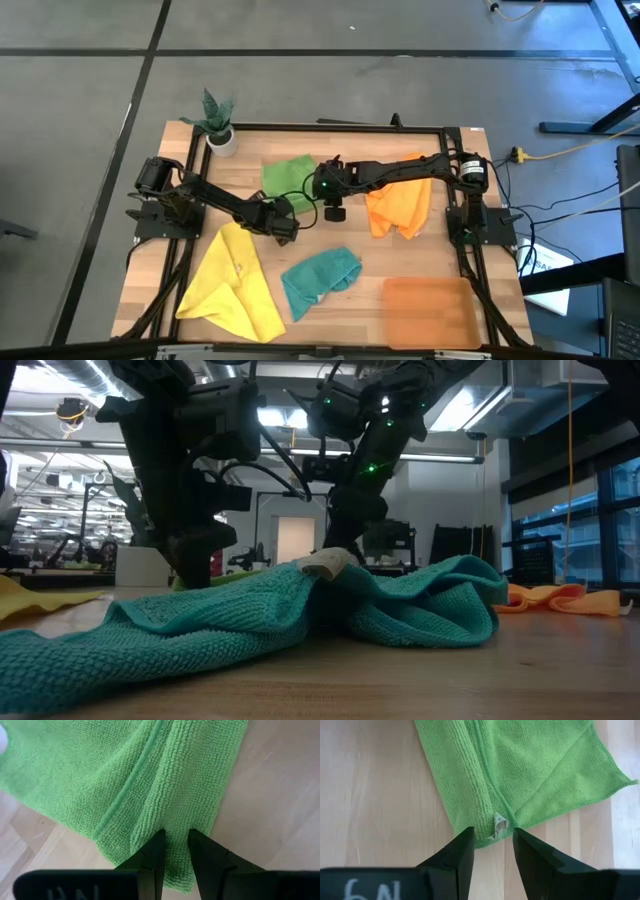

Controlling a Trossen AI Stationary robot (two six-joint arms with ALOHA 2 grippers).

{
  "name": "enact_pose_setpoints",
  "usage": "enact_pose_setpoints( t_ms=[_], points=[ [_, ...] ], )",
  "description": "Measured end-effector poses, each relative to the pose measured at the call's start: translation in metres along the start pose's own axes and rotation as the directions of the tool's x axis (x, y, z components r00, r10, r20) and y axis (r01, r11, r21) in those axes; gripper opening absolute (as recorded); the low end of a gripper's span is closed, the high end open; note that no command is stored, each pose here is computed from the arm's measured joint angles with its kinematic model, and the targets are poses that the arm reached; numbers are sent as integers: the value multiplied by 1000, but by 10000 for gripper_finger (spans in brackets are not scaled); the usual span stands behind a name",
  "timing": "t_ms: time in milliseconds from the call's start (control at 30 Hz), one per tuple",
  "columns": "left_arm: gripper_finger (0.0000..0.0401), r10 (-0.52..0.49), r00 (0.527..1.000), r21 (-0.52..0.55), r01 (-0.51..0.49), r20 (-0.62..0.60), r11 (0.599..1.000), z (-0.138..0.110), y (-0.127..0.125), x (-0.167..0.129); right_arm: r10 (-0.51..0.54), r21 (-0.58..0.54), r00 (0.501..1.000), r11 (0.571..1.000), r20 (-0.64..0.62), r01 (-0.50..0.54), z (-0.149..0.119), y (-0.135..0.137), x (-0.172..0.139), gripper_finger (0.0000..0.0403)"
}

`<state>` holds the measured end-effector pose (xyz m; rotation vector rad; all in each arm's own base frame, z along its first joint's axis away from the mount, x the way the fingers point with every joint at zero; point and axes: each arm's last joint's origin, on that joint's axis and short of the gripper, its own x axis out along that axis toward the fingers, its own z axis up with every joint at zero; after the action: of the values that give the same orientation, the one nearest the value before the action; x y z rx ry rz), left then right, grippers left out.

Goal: Roll microfiber towels into tight, uniform cylinder then place into a basket
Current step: Roll the green microfiber towel

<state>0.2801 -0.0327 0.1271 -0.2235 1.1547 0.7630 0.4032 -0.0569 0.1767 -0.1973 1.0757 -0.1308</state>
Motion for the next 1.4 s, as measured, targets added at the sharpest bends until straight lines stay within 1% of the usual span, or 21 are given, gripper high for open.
enact_pose_setpoints(
  t_ms=[433, 600, 1000, 1067, 1200, 1300, 1400],
  points=[
    [80, -43, 999, 28, 43, -22, 999, -6, -6, -4, 4, -2, 1000, 1000, -17, -4, -2, 0, 0, 138],
    [80, -49, 998, 54, 51, -28, 997, -6, -7, -5, 4, -2, 1000, 1000, -17, -4, -2, 0, 0, 138],
    [80, -48, 998, 58, 50, -30, 997, -7, -7, -4, 6, -5, 1000, 1000, -15, -6, -2, 0, -1, 138],
    [80, -47, 998, 58, 49, -29, 997, -7, -7, -4, 24, -6, 1000, 1000, -12, -24, -2, 1, 0, 138],
    [80, -46, 999, 59, 48, -29, 997, -7, -7, -4, 107, -42, 994, 993, 6, -107, -1, 4, -1, 138],
    [80, -45, 999, 59, 46, -27, 997, -7, -7, -4, 156, -78, 988, 985, 18, -154, 0, 9, -1, 138],
    [80, -44, 999, 59, 45, -26, 997, -7, -7, -4, 201, -148, 979, 969, 26, -196, 2, 18, -3, 138]
  ],
)
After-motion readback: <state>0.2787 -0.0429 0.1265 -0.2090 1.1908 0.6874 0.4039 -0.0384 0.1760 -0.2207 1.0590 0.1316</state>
